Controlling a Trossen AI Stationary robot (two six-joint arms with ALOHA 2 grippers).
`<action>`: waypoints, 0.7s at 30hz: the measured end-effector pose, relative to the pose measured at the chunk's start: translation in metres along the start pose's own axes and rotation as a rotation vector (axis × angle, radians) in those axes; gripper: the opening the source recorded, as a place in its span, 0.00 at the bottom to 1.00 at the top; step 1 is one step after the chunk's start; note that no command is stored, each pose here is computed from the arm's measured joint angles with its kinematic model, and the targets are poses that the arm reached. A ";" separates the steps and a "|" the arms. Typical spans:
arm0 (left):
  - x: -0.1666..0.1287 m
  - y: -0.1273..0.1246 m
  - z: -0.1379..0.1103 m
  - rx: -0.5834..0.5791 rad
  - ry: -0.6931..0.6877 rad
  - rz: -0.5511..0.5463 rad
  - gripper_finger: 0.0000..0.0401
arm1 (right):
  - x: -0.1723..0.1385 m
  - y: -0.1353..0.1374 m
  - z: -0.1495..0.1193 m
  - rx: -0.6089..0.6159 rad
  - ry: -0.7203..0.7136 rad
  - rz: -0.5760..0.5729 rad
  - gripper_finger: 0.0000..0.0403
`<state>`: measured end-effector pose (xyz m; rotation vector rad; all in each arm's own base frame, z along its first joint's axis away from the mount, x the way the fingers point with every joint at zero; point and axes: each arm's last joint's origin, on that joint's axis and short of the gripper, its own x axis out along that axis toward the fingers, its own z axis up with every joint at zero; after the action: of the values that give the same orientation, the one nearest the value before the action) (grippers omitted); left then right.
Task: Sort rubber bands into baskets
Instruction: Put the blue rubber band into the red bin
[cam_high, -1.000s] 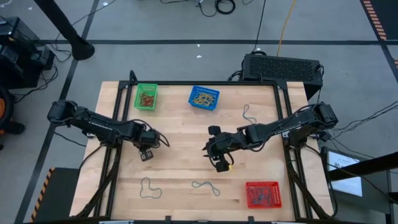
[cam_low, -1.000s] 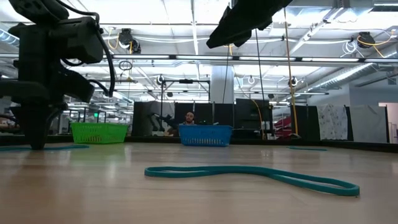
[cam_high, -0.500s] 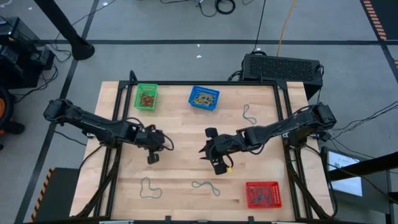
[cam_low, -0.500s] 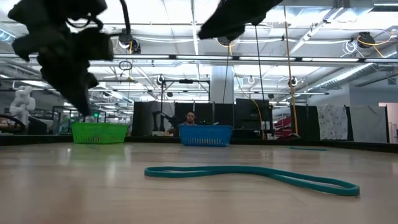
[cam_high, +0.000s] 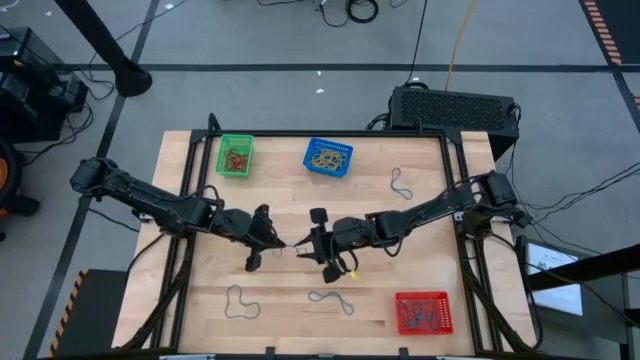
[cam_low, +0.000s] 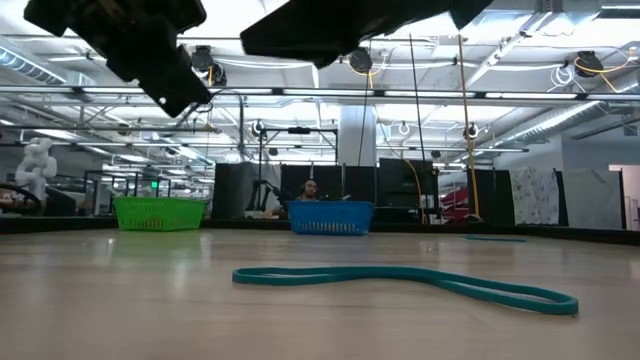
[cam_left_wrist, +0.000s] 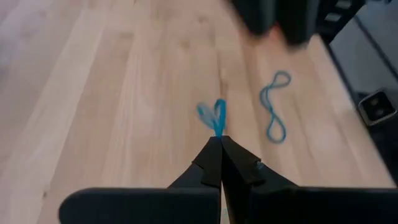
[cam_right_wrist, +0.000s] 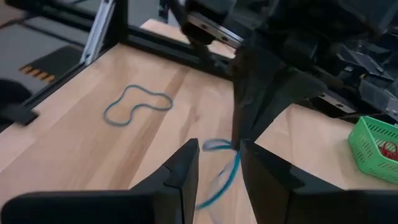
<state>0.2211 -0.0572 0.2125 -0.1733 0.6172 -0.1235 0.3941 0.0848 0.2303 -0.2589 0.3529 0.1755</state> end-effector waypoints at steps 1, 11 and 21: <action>0.000 0.000 0.001 0.001 -0.013 -0.005 0.00 | 0.003 -0.001 -0.002 0.010 -0.009 -0.007 0.28; 0.000 -0.002 0.005 0.018 -0.055 -0.019 0.00 | 0.020 -0.011 -0.017 0.108 -0.031 -0.041 0.28; 0.000 -0.002 0.007 0.025 -0.073 -0.024 0.00 | 0.025 -0.014 -0.022 0.111 -0.036 -0.051 0.28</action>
<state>0.2249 -0.0583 0.2190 -0.1607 0.5404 -0.1477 0.4137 0.0687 0.2044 -0.1548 0.3187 0.1102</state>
